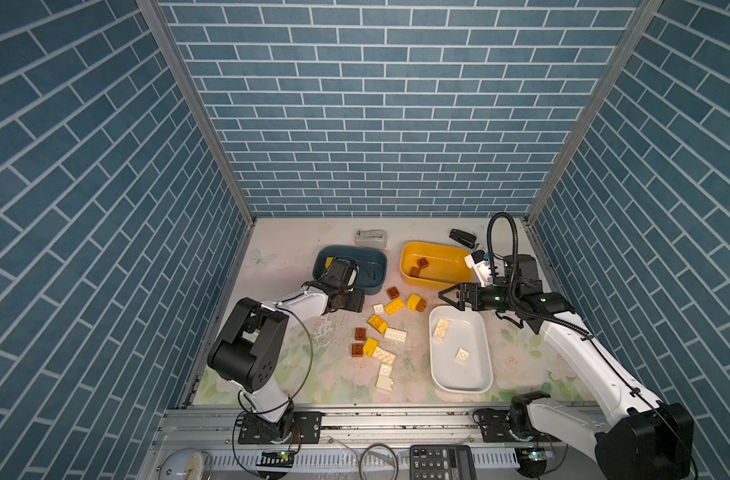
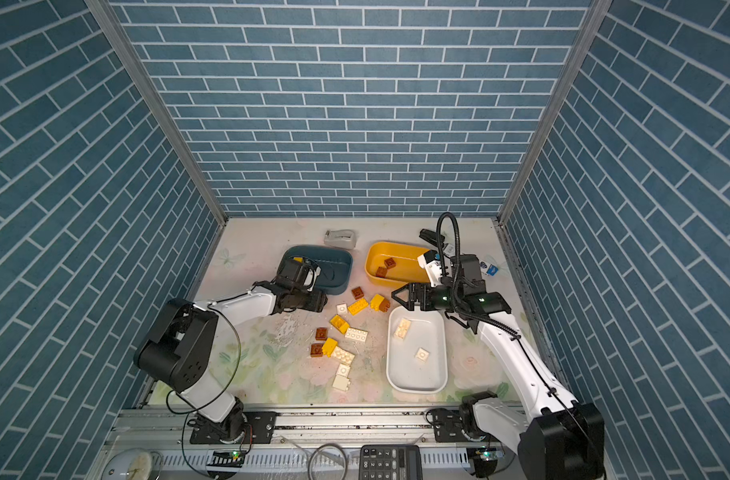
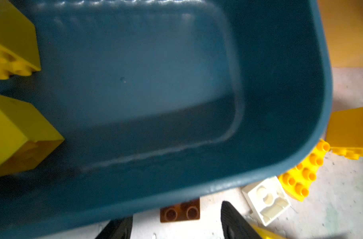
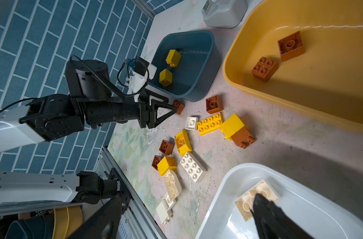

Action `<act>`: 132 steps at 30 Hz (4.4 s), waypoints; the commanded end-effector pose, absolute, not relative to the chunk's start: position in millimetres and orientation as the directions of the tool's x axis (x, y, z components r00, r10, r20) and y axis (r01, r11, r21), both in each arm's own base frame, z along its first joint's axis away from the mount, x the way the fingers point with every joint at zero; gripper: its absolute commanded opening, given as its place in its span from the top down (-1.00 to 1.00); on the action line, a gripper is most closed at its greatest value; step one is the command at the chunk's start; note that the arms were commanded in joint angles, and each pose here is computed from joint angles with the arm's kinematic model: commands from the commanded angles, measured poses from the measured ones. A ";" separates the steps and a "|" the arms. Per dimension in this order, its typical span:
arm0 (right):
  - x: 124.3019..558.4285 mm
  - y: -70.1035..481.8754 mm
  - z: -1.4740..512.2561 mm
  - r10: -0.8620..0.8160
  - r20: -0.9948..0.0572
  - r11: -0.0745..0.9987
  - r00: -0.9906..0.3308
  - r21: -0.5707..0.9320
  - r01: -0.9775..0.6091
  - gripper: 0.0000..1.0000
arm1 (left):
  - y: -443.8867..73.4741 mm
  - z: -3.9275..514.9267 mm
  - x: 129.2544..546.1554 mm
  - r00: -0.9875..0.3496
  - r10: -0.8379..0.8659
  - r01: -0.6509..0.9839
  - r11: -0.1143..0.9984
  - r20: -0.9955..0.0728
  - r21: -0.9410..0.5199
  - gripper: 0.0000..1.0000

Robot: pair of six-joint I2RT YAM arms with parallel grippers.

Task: Sort the legos into containers by color
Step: 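Move the left gripper back to the pile and grasp a brown brick, then carry the brown brick with the left gripper over the yellow bin and release, then return the left gripper to the pile and grasp another brown brick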

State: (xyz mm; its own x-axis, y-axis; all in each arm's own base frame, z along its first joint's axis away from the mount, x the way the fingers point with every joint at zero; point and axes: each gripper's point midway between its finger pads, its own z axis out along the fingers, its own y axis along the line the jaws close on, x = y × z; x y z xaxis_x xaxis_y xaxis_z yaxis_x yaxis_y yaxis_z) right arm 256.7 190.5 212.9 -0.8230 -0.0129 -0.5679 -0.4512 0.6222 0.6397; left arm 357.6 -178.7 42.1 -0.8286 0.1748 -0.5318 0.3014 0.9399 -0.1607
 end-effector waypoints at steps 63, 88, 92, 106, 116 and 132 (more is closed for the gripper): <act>282.3 173.6 215.4 0.089 -0.615 0.682 -0.783 0.611 -0.402 -0.97 | -331.2 166.9 412.8 -0.696 0.192 0.481 0.840 -0.692 -0.250 0.43; 297.3 168.3 208.1 0.116 -0.608 0.694 -0.786 0.615 -0.373 -0.96 | -378.8 133.6 487.4 -0.649 0.252 0.488 0.862 -0.718 -0.139 -0.35; 293.9 170.7 207.1 0.108 -0.599 0.682 -0.793 0.625 -0.379 -0.96 | -366.3 149.2 467.9 -0.672 0.283 0.496 0.858 -0.685 -0.133 -0.54; 279.1 181.1 194.5 0.097 -0.543 0.626 -0.834 0.685 -0.373 -0.95 | -258.2 139.5 317.3 -0.880 0.283 0.355 0.925 -0.381 -0.133 -0.59; 266.3 196.0 185.6 0.070 -0.517 0.595 -0.853 0.708 -0.380 -0.94 | -205.8 91.5 248.7 -0.954 0.169 0.193 0.978 -0.248 -0.077 -0.52; 254.1 198.6 175.7 0.053 -0.499 0.602 -0.865 0.707 -0.371 -0.94 | -208.9 33.8 247.6 -0.971 0.164 0.176 0.983 -0.175 -0.059 -0.27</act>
State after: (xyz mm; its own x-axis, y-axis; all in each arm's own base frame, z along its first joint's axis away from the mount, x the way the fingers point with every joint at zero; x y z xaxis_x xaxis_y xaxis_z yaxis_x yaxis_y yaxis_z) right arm 258.9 198.6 174.3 -0.8608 0.0399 -0.5074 -0.3822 0.6076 0.6962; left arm 246.2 -206.6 38.3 -0.9695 0.1693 -0.1772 0.1819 0.9816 -0.0577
